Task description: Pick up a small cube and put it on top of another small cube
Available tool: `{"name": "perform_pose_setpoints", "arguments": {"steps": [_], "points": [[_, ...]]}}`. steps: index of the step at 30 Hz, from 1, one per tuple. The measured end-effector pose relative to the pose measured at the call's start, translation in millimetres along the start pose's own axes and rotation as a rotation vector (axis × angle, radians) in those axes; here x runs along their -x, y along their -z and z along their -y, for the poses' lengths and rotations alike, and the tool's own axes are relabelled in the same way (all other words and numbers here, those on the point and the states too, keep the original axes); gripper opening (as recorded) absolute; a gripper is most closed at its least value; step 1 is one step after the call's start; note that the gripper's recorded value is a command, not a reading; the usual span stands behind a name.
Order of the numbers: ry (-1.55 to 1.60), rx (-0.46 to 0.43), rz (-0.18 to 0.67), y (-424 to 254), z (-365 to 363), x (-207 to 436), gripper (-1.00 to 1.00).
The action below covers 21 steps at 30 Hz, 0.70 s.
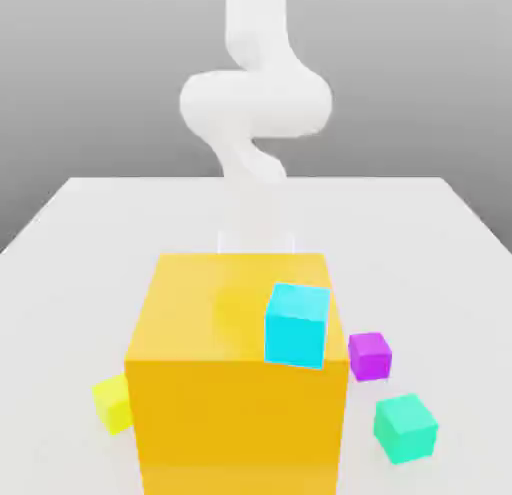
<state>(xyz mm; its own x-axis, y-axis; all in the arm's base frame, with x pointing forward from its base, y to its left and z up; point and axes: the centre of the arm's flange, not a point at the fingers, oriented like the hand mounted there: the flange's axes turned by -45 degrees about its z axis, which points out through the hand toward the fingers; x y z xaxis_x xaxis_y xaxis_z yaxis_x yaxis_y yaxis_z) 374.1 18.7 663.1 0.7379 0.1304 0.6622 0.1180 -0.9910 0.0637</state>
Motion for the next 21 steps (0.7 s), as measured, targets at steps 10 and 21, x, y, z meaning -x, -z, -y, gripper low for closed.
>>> {"name": "perform_pose_setpoints", "arguments": {"steps": [10, 21], "points": [[0.608, -0.196, 0.247, -182.4, 94.9, 96.2, 0.0], [1.273, -0.492, 0.447, -281.7, 177.9, 282.4, 0.0]]}}
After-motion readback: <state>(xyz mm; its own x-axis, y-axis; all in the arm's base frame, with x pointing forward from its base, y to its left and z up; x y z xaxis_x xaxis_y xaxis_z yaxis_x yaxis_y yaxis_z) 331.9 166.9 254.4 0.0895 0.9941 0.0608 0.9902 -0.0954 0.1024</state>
